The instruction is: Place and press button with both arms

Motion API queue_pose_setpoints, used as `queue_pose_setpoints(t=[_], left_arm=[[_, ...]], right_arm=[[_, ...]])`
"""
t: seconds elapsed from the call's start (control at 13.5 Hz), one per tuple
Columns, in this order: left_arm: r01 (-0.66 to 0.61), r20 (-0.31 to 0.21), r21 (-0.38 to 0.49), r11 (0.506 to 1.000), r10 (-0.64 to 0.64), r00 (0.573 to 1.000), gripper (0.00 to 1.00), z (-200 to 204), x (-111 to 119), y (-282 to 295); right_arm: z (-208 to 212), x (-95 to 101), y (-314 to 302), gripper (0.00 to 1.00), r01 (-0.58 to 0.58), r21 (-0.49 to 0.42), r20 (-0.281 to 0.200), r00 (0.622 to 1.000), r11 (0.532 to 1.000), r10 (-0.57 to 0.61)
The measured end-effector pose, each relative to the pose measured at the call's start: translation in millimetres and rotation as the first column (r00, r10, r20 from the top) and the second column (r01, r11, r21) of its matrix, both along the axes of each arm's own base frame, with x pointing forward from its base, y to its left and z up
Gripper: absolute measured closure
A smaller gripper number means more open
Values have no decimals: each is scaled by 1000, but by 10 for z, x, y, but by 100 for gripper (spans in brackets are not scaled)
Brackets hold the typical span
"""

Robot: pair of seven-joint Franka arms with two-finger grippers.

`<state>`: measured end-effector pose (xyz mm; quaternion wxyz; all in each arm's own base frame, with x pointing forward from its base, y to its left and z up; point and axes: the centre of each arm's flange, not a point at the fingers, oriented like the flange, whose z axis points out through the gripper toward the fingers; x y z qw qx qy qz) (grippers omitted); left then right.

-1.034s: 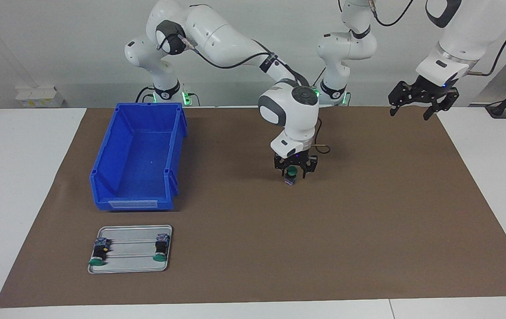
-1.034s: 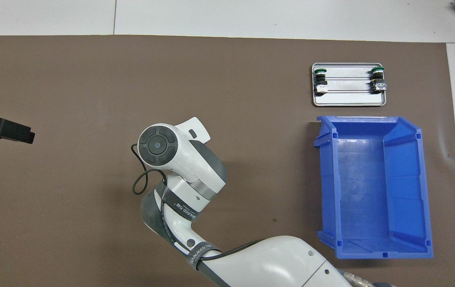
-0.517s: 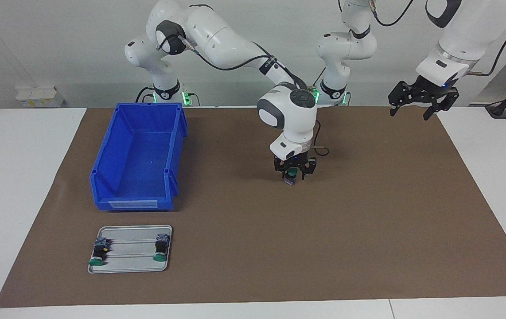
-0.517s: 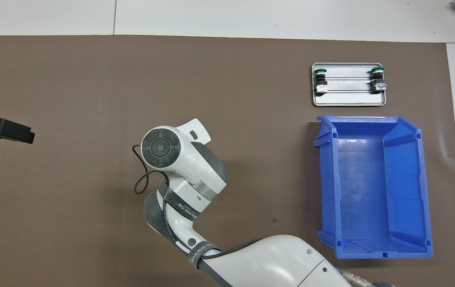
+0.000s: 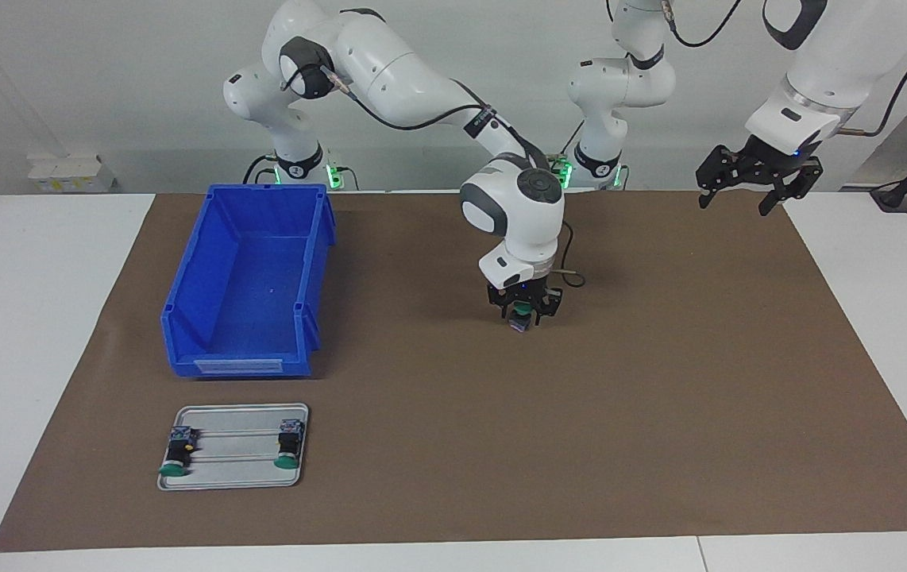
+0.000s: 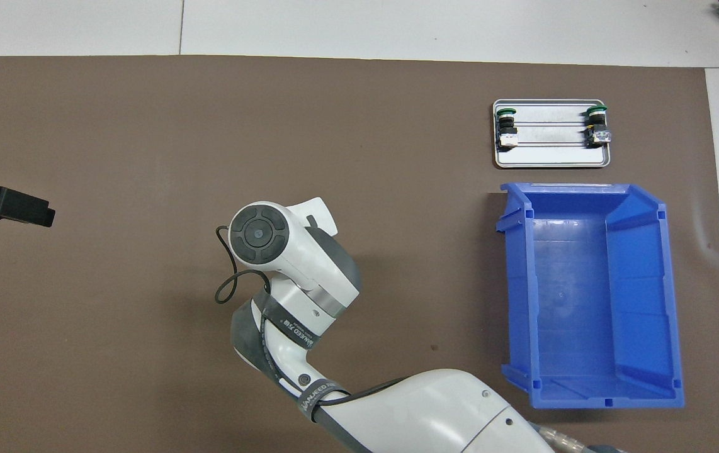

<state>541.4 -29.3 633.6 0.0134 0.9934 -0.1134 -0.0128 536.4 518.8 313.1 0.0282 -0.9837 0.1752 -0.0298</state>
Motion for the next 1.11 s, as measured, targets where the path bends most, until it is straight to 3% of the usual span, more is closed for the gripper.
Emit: queue_pose_setpoints(t=[1.11], left_arm=[[0, 0, 0, 1000, 0, 1000, 0, 0, 0, 0]], right_arm=[[-12, 6, -11, 35, 242, 27, -33, 970, 970, -241]])
